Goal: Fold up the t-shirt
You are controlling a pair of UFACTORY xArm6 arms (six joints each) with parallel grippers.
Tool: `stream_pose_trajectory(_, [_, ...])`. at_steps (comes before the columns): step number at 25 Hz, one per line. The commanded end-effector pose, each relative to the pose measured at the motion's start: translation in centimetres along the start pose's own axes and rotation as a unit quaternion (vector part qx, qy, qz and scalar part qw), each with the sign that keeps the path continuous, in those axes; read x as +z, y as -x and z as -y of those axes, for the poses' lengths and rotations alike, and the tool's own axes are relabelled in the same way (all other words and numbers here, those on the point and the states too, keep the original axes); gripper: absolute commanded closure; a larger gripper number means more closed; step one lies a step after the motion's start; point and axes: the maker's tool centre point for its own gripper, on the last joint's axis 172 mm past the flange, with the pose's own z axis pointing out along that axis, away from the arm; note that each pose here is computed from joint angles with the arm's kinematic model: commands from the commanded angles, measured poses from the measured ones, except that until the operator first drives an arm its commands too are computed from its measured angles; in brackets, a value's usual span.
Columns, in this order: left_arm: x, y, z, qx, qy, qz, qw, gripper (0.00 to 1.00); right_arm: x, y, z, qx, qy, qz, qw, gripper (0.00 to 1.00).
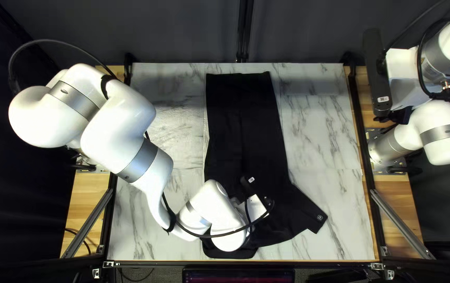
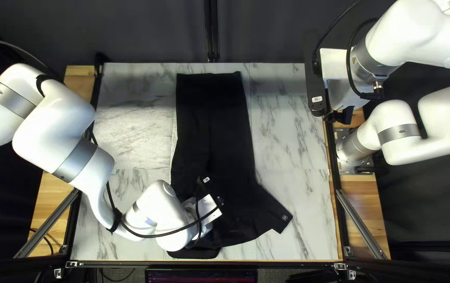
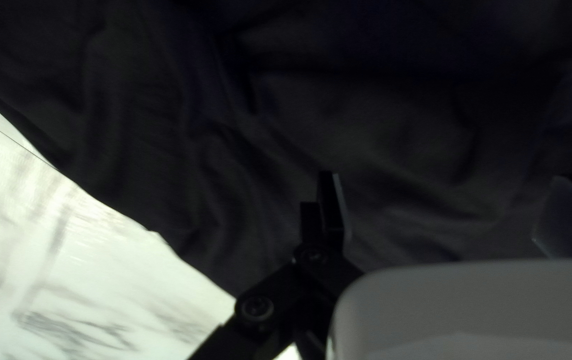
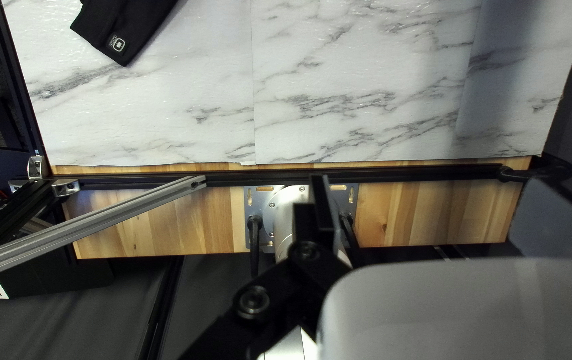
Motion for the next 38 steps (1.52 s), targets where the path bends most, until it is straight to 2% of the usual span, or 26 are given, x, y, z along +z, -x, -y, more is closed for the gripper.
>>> stream_pose_trajectory(1, [-0.1,-0.1,-0.4,0.014,-0.006,-0.023,0.9996,0.00,0.0,0.0,0.0,0.000,0.000,0.000,1.0000,0.00])
stream_pose_trajectory(2, [-0.1,-0.1,-0.4,0.021,-0.007,-0.028,0.9994,0.00,0.0,0.0,0.0,0.000,0.000,0.000,1.0000,0.00])
stream_pose_trajectory(3, [0.0,-0.2,0.1,0.047,-0.007,-0.041,0.9980,0.00,0.0,0.0,0.0,0.000,0.000,0.000,1.0000,0.00])
stream_pose_trajectory(5, [0.0,-0.2,0.6,0.085,-0.003,-0.056,0.9948,0.00,0.0,0.0,0.0,0.000,0.000,0.000,1.0000,0.00])
stream_pose_trajectory(6, [-0.1,-0.1,0.8,0.126,0.003,-0.069,0.9896,0.00,0.0,0.0,0.0,0.000,0.000,0.000,1.0000,0.00])
stream_pose_trajectory(8, [-0.6,0.1,0.9,0.182,0.011,-0.084,0.9798,0.00,0.0,0.0,0.0,0.000,0.000,0.000,1.0000,0.00])
stream_pose_trajectory(9, [-1.0,0.2,0.9,0.205,0.015,-0.089,0.9745,0.00,0.0,0.0,0.0,0.000,0.000,0.000,1.0000,0.00])
stream_pose_trajectory(11, [-1.7,0.3,0.7,0.235,0.017,-0.095,0.9672,0.00,0.0,0.0,0.0,0.000,0.000,0.000,1.0000,0.00])
stream_pose_trajectory(18, [-1.9,0.2,0.7,0.236,0.016,-0.095,0.9669,0.00,0.0,0.0,0.0,0.000,0.000,0.000,1.0000,0.00])
stream_pose_trajectory(21, [-1.5,-0.2,0.1,0.222,0.009,-0.096,0.9702,0.00,0.0,0.0,0.0,0.000,0.000,0.000,1.0000,0.00])
stream_pose_trajectory(25, [-0.5,-1.3,-0.9,0.220,0.003,-0.093,0.9712,0.00,0.0,0.0,0.0,0.000,0.000,0.000,1.0000,0.00])
stream_pose_trajectory(31, [0.5,-2.6,-1.8,0.206,-0.006,-0.084,0.9749,0.00,0.0,0.0,0.0,0.000,0.000,0.000,1.0000,0.00])
stream_pose_trajectory(35, [0.8,-3.5,-2.5,0.211,-0.003,-0.079,0.9744,0.00,0.0,0.0,0.0,0.000,0.000,0.000,1.0000,0.00])
stream_pose_trajectory(38, [1.6,-4.3,-3.3,0.226,0.005,-0.068,0.9718,0.00,0.0,0.0,0.0,0.000,0.000,0.000,1.0000,0.00])
